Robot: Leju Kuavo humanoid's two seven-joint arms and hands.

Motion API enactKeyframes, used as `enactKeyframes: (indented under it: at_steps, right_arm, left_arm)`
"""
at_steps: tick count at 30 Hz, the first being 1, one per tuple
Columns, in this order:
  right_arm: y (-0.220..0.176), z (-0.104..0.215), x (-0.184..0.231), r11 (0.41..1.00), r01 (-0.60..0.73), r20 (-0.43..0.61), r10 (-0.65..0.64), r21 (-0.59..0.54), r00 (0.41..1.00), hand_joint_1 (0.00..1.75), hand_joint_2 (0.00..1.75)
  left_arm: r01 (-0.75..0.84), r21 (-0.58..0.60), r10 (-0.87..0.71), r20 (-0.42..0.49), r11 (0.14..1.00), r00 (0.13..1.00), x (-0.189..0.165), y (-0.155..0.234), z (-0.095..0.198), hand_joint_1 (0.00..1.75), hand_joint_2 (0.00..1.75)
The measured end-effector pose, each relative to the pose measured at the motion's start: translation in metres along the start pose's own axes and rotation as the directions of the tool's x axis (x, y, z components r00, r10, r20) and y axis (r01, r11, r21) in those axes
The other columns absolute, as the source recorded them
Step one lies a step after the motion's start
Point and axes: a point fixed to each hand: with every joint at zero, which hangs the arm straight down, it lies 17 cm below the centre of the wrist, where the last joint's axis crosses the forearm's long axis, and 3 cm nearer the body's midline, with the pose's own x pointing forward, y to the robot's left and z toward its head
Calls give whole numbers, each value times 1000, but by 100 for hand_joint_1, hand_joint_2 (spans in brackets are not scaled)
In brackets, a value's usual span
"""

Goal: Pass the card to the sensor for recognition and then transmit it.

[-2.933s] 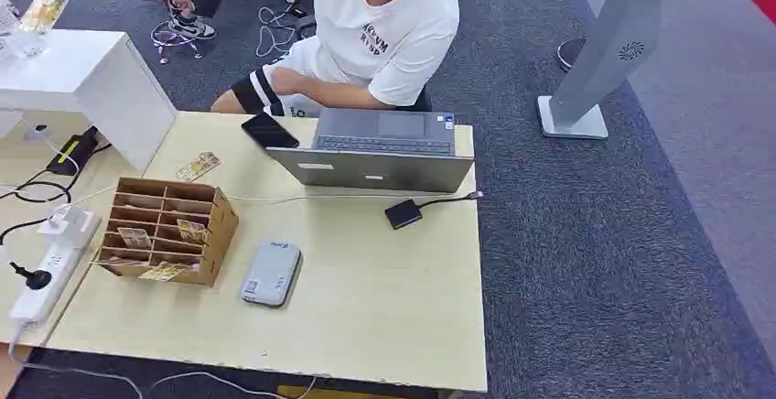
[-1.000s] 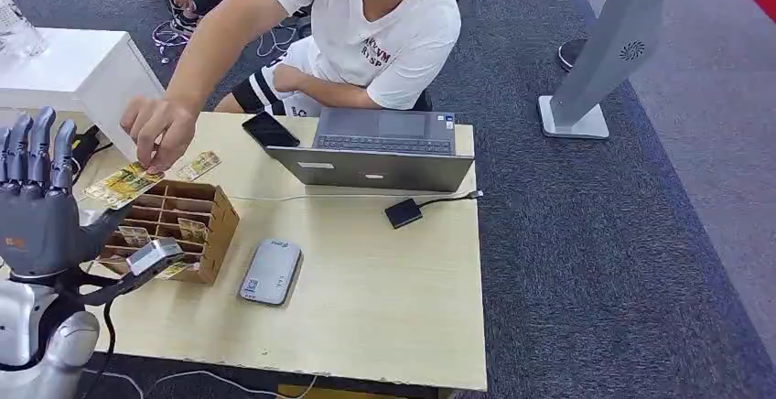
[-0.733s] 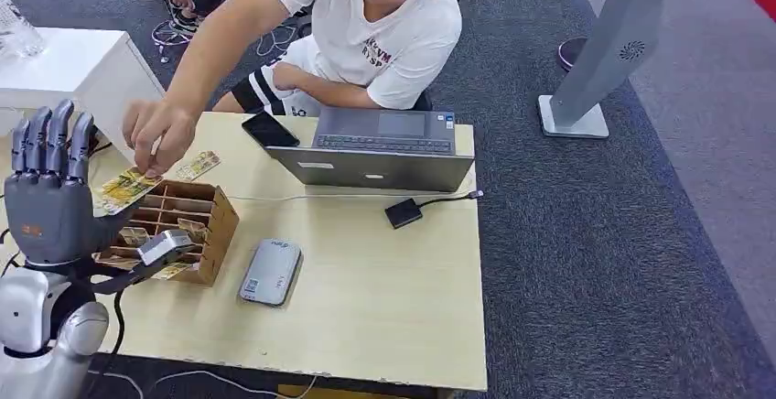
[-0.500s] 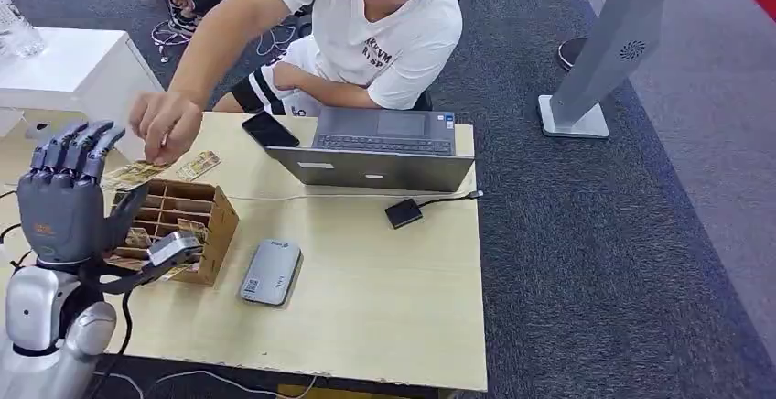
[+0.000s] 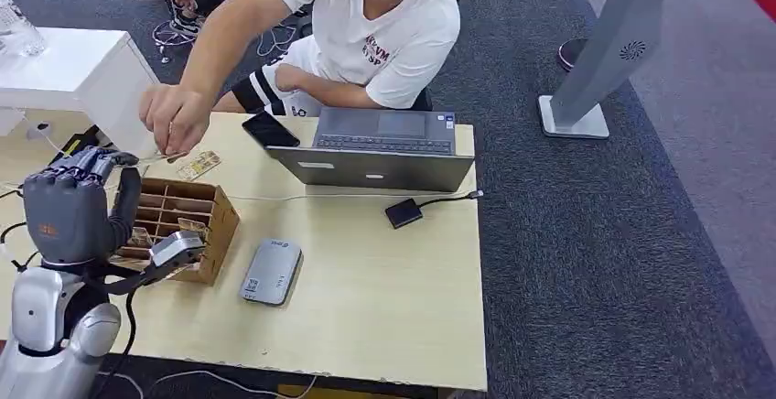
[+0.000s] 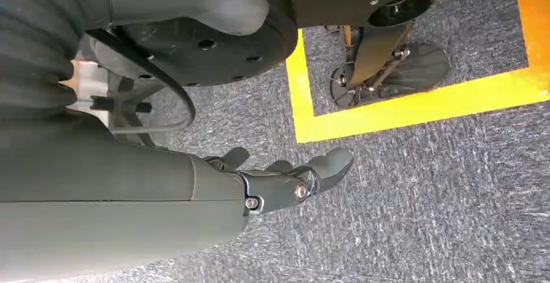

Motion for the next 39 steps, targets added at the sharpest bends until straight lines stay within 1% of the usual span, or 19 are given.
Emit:
enactKeyframes:
  at_steps: [9,19,23,28,32,39]
  right_arm:
    - [-2,0,-1,1000,-1,-3,1,-8,1000,0,175]
    - [-2,0,0,1000,-17,2,17,-9,1000,0,175]
    - [-2,0,0,1000,-20,3,20,-9,1000,0,175]
    - [-2,0,0,1000,-20,2,20,-11,1000,0,175]
    - [-3,0,-1,1000,-20,-1,20,-16,1000,0,175]
    - [-3,0,-2,999,-33,-4,33,-17,999,0,175]
  left_arm:
    - [-12,-6,12,8,1000,1000,6,-3,1,175,175]
    - [-37,-13,36,-4,999,999,5,-5,4,175,175]
    - [-28,-76,30,18,997,999,15,-20,15,175,175]
    - [-21,-180,29,40,984,999,36,-52,44,175,175]
    - [-24,-269,35,35,963,999,43,-74,64,175,175]
    - [-25,-361,40,35,932,999,52,-96,85,175,175]
